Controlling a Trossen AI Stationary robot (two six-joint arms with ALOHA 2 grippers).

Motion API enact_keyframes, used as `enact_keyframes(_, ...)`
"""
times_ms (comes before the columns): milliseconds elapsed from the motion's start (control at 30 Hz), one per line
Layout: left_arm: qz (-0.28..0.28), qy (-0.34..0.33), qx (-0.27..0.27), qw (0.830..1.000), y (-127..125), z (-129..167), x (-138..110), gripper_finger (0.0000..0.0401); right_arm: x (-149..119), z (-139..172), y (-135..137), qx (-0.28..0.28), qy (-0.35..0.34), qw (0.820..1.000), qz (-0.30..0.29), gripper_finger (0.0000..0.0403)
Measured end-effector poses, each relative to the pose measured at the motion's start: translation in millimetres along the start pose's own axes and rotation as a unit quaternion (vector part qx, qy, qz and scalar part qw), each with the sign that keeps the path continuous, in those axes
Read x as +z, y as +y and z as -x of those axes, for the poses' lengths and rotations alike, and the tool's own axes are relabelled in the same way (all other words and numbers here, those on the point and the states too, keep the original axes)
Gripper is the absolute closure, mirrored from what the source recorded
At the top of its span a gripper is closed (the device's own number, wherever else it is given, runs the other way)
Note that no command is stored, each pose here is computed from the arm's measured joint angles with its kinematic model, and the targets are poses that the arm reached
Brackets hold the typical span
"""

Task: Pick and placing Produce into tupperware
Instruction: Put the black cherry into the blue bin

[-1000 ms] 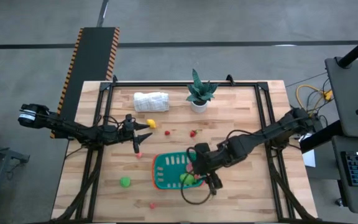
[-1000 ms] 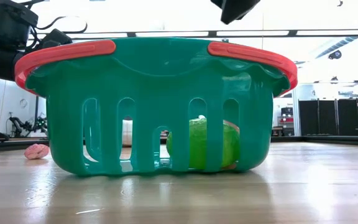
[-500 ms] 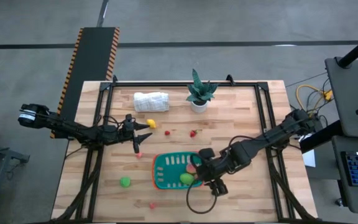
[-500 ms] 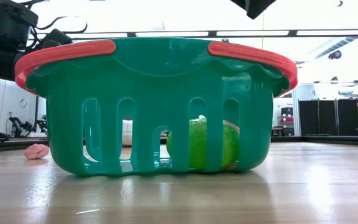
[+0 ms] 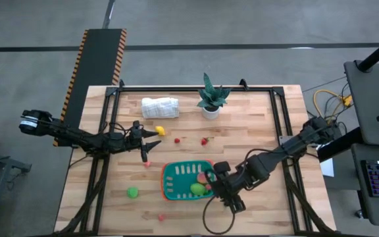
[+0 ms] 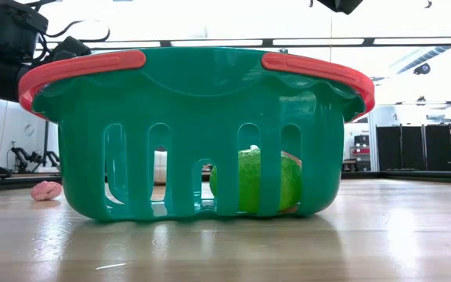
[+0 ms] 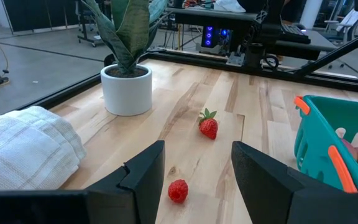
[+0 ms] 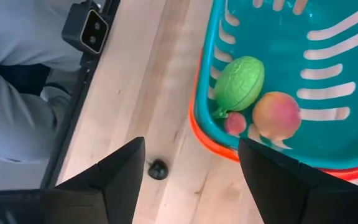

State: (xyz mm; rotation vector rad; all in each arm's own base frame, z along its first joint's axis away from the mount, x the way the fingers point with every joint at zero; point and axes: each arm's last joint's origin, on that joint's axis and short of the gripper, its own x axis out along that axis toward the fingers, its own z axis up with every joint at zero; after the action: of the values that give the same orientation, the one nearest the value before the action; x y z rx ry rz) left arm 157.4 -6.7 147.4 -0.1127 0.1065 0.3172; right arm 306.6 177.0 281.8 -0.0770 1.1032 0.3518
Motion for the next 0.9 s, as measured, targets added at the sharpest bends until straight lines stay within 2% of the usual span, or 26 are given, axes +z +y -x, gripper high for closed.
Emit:
enact_keyframes(633,0.000,0.000,0.000,1.000,0,0,0,0.0228,-8,0,29,0.017,0.006,0.999,-0.036,0.0159)
enact_keyframes(900,0.003,-0.006,-0.001,1.000,0,0,1,0.0228,-8,0,30,0.015,0.006,0.999,-0.045,0.0161)
